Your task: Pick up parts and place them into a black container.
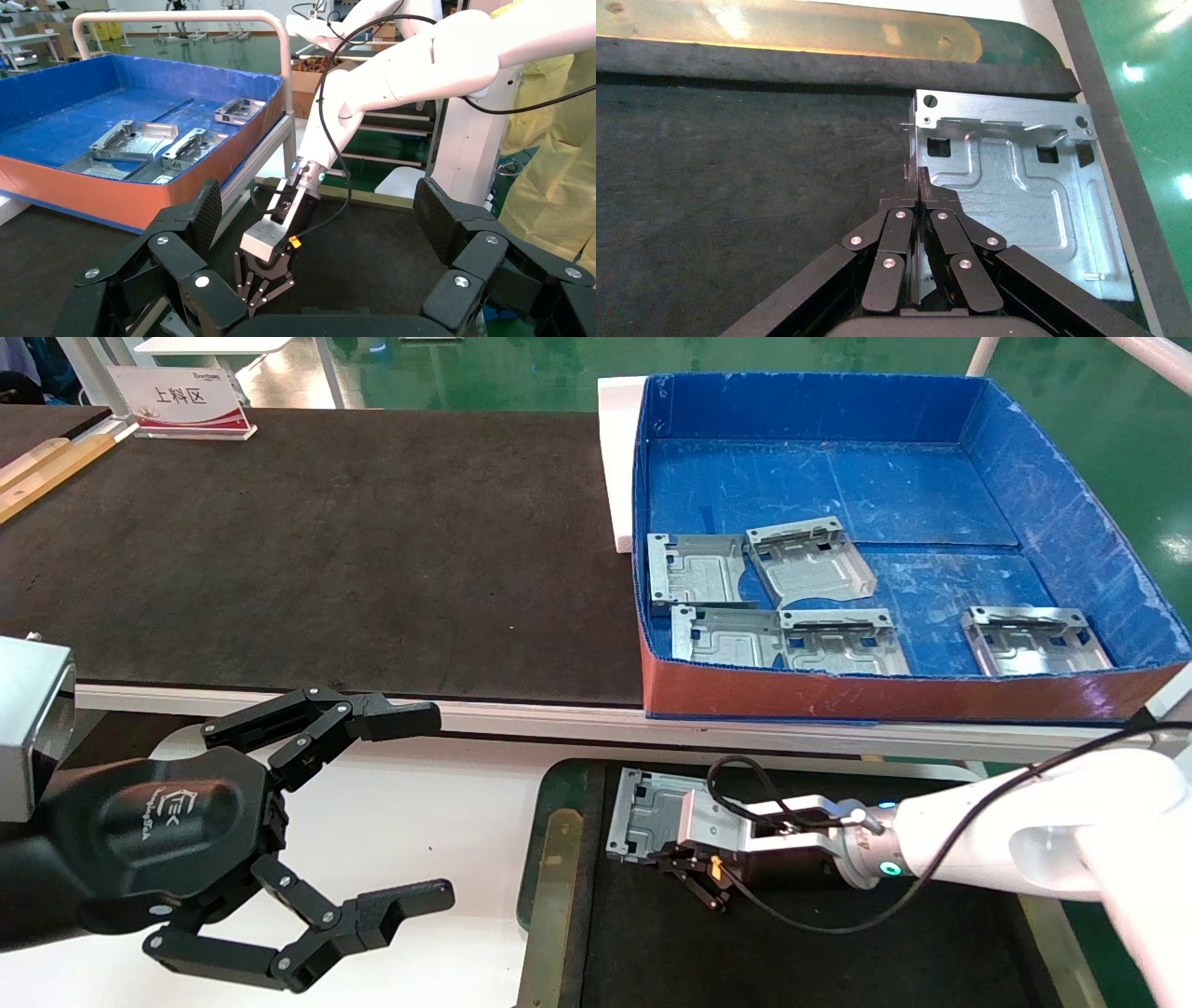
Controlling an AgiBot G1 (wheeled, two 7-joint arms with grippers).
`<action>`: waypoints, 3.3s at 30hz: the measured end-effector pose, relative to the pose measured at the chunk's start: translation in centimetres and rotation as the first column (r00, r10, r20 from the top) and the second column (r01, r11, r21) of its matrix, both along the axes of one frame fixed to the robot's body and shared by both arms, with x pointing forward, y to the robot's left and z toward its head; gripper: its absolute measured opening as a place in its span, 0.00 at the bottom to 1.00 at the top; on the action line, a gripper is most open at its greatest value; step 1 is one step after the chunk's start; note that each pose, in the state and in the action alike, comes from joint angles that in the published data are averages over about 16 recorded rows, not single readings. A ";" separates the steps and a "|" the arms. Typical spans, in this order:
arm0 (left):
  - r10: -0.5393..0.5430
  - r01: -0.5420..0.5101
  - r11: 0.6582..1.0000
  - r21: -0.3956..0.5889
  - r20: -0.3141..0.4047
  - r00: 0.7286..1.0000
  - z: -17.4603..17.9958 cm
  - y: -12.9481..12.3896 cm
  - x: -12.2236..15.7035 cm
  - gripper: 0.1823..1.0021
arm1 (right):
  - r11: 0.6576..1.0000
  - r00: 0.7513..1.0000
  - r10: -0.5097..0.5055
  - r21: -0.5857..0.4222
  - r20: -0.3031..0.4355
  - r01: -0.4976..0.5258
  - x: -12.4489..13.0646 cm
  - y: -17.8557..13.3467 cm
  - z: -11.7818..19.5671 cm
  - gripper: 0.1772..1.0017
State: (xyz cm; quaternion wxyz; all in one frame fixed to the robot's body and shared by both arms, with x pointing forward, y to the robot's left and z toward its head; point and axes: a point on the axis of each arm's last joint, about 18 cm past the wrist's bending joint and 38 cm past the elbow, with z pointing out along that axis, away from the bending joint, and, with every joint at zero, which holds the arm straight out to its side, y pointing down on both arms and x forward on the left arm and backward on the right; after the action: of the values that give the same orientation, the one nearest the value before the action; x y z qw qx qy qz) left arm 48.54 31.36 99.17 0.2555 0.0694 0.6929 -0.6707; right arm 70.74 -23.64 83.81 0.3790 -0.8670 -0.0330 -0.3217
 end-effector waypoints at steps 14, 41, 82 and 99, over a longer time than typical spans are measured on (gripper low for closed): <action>0.000 0.000 1.000 0.000 0.000 1.000 0.0 0.0 0.0 1.00 | 0.999 0.999 0.044 -0.022 -0.020 -0.044 -0.6 0.5 -0.1 0.02; 0.000 0.000 1.000 0.000 0.000 1.000 0.0 0.0 0.0 1.00 | 0.989 0.991 0.132 -0.064 -0.005 -0.132 -1.7 0.1 2.4 0.13; 0.001 -0.001 1.000 0.000 0.000 1.000 0.0 0.0 0.0 1.00 | 0.921 0.941 0.289 0.216 0.178 -0.324 -6.9 -2.0 12.3 0.98; 0.001 -0.001 1.000 0.000 0.000 1.000 0.0 0.0 0.0 1.00 | 0.875 0.947 0.256 0.371 0.192 -0.312 -10.6 -4.6 13.4 1.00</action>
State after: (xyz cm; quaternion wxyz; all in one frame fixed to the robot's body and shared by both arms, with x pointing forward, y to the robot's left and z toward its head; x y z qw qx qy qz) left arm 48.54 31.37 99.17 0.2556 0.0691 0.6928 -0.6707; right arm 60.18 -28.28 97.18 0.5866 -0.7337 -0.1202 -0.3211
